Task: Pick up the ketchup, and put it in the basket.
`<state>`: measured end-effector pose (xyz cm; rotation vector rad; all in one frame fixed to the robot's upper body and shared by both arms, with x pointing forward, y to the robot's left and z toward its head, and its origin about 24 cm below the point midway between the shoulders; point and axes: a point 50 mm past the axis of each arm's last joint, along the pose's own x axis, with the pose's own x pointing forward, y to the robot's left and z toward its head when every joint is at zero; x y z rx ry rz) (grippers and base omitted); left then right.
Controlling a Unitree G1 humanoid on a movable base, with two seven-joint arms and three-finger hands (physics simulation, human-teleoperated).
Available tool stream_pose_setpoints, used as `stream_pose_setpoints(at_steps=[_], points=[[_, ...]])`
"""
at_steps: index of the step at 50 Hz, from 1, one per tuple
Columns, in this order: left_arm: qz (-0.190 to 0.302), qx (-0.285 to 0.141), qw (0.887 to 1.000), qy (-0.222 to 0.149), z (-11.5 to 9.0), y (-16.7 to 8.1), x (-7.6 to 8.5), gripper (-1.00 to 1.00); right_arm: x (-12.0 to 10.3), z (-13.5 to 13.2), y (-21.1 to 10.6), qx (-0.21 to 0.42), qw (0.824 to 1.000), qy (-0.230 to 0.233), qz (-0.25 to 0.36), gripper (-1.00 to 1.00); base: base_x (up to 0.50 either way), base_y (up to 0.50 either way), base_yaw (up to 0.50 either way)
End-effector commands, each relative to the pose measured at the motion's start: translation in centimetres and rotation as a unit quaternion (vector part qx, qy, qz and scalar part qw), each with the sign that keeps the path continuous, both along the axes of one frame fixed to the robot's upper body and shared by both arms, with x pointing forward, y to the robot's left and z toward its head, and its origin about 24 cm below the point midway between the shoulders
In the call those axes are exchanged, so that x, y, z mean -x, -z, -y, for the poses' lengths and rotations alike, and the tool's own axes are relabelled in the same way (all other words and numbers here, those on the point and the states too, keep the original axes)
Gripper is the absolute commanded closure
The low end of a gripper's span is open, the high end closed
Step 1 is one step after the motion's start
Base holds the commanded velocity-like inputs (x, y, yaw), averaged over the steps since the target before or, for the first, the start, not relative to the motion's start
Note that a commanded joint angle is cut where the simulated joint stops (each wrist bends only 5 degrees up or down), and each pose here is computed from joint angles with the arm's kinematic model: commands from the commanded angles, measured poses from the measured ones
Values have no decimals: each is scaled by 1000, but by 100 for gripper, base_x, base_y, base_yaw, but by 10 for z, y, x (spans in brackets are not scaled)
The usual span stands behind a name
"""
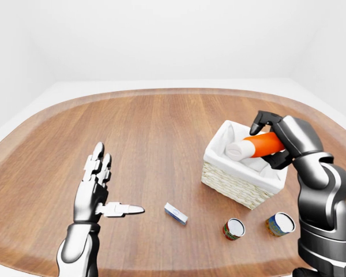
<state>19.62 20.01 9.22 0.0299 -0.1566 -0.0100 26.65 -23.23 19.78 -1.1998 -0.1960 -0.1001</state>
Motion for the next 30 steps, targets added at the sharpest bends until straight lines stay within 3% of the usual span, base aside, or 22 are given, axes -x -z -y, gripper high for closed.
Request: stream_pose_setpoints(at_steps=[1, 30], points=[[2, 0, 1000, 1, 0, -1, 0, -100, -5, 2, 0, 23, 1000, 18, -10, 100, 0, 0, 0], [-5, 0, 1000, 5, 3, 2, 2, -100, -20, 9, 11, 44, 997, 43, -43, 100, 0, 0, 0]])
